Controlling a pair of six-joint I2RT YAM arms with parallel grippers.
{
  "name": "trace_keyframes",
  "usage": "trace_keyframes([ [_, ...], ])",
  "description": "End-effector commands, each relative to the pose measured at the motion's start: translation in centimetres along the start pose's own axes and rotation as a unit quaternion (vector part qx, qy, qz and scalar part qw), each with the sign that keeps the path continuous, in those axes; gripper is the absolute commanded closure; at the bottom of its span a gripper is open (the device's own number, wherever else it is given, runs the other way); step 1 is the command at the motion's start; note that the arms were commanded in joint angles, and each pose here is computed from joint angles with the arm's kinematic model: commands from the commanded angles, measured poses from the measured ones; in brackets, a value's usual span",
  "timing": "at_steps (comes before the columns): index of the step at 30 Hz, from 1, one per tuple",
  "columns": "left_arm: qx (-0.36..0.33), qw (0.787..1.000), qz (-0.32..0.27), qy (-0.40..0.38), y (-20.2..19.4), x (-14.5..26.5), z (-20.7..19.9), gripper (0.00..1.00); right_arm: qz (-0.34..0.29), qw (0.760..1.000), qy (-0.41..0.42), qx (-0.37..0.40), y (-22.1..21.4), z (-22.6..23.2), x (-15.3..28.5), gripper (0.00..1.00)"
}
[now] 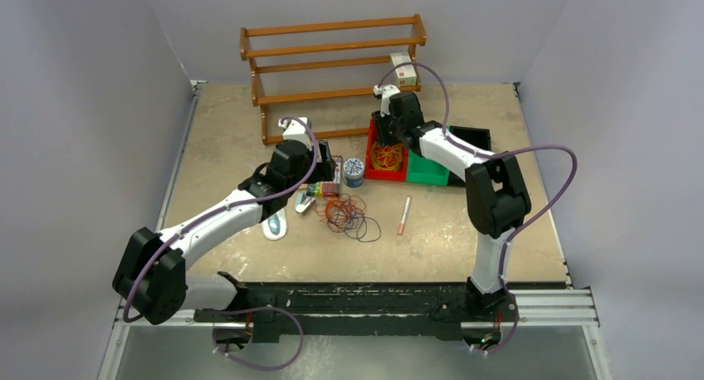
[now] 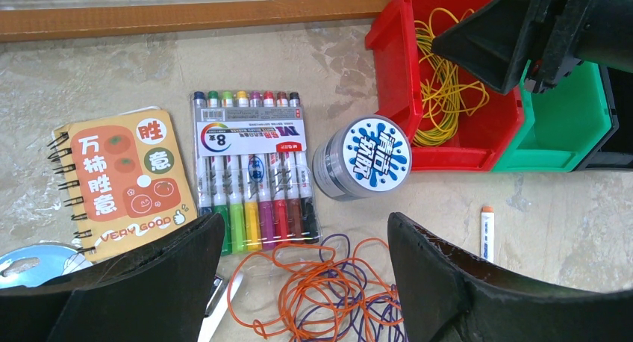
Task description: Untangle the cables
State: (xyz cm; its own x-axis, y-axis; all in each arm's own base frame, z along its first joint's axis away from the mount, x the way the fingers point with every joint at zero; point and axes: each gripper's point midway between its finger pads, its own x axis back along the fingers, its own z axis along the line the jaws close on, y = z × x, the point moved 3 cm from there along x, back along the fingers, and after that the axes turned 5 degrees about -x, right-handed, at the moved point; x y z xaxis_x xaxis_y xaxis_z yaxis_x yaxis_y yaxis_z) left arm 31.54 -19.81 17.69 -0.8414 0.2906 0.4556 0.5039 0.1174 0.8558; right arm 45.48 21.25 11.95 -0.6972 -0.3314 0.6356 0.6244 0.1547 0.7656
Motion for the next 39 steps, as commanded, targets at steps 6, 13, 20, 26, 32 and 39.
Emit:
trace_keyframes([
  [6, 0.007, 0.999, -0.031, -0.005, 2.0, 0.4, -0.3, 0.2, -0.051, 0.999, 0.011, 0.004, 3.4, 0.5, 2.7, 0.51],
  [13, 0.008, 1.0, -0.029, -0.005, 2.0, 0.3, -0.3, 0.2, -0.094, 0.995, -0.016, 0.006, 5.4, -0.2, 5.5, 0.48],
  [20, 0.011, 1.0, -0.024, -0.009, 1.7, 0.2, -0.5, 0.2, -0.173, 0.985, -0.007, 0.011, 6.2, 0.0, 9.6, 0.47],
  [26, 0.011, 1.0, -0.001, -0.012, 0.2, -0.1, -0.3, 0.2, -0.188, 0.979, 0.076, -0.002, 4.9, 2.3, 12.5, 0.47],
  [32, 0.003, 0.999, 0.036, 0.013, -2.3, -0.8, 0.8, 0.21, -0.139, 0.983, 0.123, 0.014, 2.0, 3.5, 12.4, 0.47],
  [39, -0.008, 0.998, 0.064, 0.027, -4.6, -2.0, 1.5, 0.29, -0.118, 0.982, 0.15, 0.007, 0.2, 4.2, 11.7, 0.47],
])
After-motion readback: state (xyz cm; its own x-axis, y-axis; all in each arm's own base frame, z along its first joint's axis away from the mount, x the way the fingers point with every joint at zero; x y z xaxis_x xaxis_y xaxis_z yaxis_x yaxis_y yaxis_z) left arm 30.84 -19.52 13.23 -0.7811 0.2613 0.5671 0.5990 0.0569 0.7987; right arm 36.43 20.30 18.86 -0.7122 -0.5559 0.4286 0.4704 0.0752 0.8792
